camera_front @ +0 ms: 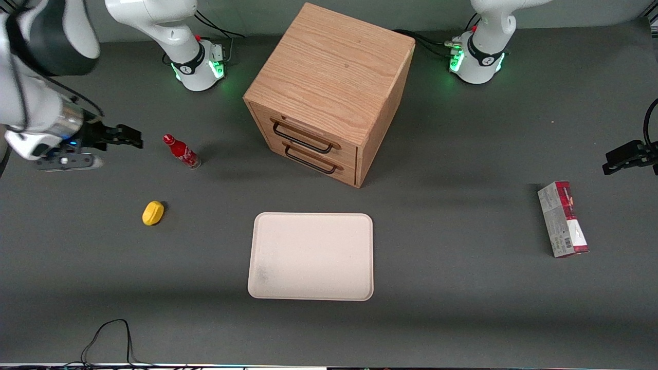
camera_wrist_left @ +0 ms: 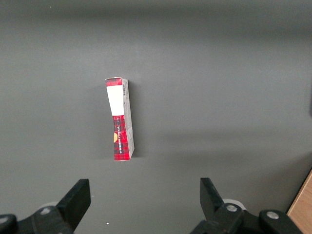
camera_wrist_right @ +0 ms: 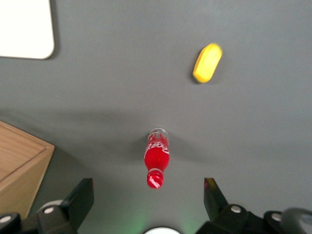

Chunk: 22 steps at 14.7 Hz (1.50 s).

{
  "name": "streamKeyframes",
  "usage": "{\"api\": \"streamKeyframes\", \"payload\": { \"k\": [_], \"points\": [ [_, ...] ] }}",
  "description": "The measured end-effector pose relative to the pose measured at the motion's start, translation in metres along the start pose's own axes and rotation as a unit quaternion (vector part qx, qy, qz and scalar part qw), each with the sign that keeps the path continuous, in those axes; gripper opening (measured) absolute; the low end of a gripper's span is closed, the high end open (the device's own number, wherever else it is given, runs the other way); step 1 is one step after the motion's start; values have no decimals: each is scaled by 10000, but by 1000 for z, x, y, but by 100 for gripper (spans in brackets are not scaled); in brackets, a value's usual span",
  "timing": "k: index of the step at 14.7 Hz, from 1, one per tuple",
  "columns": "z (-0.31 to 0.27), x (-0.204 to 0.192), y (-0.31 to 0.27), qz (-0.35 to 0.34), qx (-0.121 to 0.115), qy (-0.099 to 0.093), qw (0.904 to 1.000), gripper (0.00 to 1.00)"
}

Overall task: Place coke bottle on tray
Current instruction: 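Move the open right gripper down over the red Coca-Cola bottle, then close the right gripper around the bottle's body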

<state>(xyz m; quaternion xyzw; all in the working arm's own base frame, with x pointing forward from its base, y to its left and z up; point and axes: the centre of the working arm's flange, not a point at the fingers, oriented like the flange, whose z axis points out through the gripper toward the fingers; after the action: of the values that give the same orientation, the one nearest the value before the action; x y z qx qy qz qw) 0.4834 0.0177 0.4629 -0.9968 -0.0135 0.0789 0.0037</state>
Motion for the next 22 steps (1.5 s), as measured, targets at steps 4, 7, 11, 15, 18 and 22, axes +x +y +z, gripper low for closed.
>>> {"api": "streamKeyframes", "payload": {
  "k": [4, 7, 11, 15, 18, 22],
  "points": [
    [90, -39, -10, -122, 7, 330, 9994, 100],
    [143, -60, -9, -123, 10, 459, 9989, 100],
    [165, -72, -8, -122, 8, 368, 9992, 100],
    [168, -74, -8, -132, -3, 343, 9993, 98],
    [169, -75, -8, -152, -24, 329, 9993, 76],
    [168, -74, -3, -119, -38, 341, 9993, 35]
  ]
}}
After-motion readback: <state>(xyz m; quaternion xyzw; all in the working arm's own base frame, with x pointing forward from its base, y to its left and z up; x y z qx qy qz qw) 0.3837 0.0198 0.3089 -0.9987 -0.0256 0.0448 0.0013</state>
